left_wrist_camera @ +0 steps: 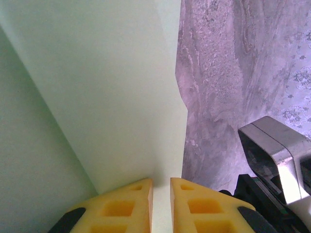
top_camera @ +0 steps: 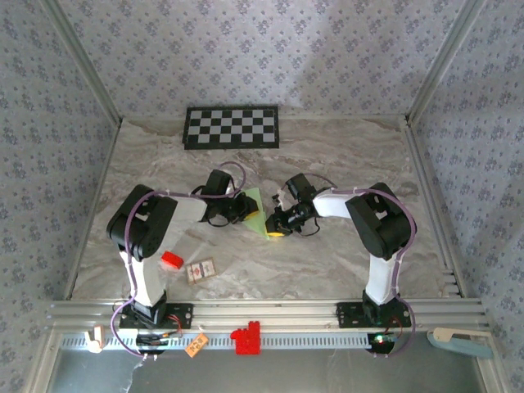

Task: Fold a paper plane with a square sheet of paper (pick it up from the middle)
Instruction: Fourth fold the wing at the center of the table.

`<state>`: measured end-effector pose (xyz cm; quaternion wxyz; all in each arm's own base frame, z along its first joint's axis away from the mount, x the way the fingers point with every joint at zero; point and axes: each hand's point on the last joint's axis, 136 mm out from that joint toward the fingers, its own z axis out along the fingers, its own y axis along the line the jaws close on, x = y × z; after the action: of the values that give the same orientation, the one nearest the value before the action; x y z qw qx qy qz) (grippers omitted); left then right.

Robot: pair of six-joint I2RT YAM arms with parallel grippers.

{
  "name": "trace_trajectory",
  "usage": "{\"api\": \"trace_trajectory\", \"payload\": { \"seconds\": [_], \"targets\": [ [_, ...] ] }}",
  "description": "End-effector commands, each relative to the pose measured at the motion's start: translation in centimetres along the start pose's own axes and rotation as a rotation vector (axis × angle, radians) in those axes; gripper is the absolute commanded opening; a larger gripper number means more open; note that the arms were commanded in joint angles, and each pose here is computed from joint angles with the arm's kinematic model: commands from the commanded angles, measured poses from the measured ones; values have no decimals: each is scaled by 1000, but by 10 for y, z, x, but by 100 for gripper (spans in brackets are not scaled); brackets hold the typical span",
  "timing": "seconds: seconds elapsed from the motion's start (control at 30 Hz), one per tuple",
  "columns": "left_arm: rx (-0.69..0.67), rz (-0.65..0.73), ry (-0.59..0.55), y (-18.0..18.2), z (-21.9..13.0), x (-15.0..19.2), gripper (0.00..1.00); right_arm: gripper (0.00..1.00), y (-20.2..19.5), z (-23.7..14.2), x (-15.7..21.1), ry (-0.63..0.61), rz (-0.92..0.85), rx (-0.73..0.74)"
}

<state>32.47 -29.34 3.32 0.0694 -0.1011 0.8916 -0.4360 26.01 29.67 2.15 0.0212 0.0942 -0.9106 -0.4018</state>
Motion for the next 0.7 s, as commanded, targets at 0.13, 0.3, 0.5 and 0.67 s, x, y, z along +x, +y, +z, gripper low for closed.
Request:
{"api": "trace_trajectory", "payload": {
  "seconds": [0.13,0.3,0.5,0.67],
  "targets": [
    [-38,4,16,9,5,2,17,22,-3,-10,-3,-34,27,29],
    [-44,0,21,11,6,3,17,28,14,-29,-12,-109,9,-8],
    [-41,1,20,10,6,2,17,29,19,-46,-18,-174,-16,9],
    [-41,0,21,10,6,3,17,27,14,-37,-18,-155,-21,54]
  ]
}}
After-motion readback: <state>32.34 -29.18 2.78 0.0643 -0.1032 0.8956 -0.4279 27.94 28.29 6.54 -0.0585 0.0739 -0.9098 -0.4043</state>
